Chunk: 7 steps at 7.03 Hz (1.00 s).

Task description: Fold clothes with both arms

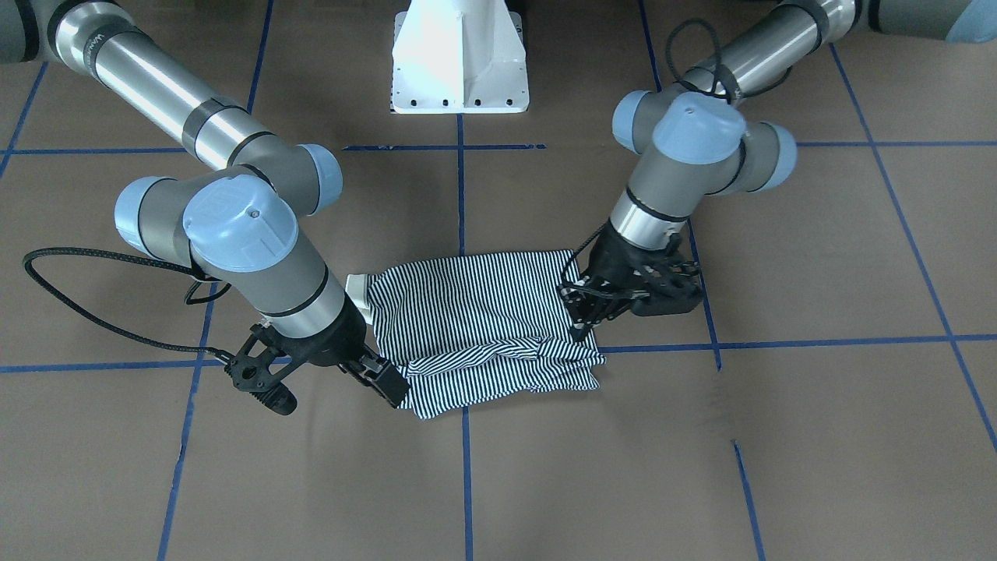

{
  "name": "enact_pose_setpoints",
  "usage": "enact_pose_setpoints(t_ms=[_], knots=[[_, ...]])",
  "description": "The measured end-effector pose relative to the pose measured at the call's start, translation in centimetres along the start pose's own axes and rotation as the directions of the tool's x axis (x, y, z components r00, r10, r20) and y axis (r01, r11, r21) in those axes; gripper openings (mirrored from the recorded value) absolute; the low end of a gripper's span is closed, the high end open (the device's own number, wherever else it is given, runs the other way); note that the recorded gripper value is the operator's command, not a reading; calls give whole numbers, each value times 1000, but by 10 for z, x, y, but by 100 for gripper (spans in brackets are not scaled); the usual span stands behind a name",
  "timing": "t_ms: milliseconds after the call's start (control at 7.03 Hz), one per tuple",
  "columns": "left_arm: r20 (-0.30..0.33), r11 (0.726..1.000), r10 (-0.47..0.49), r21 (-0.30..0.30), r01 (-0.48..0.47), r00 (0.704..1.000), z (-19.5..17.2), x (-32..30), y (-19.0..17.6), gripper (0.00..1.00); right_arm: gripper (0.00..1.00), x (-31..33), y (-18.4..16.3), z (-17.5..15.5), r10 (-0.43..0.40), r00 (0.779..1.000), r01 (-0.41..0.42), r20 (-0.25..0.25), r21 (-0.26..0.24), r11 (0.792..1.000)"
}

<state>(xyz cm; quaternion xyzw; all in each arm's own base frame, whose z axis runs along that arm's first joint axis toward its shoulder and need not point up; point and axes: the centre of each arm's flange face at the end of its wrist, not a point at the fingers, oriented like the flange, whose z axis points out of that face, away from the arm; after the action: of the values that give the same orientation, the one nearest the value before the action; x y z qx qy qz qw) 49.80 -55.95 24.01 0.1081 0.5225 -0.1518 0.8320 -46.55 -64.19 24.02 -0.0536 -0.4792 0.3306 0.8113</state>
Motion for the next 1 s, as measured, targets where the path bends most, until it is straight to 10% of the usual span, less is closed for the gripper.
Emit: enact_pose_setpoints(t_ms=[995], knots=[[112, 983, 175, -77, -167, 978, 84, 41, 10, 0, 100, 5, 0, 2, -1, 1000, 1, -1, 2, 1000]])
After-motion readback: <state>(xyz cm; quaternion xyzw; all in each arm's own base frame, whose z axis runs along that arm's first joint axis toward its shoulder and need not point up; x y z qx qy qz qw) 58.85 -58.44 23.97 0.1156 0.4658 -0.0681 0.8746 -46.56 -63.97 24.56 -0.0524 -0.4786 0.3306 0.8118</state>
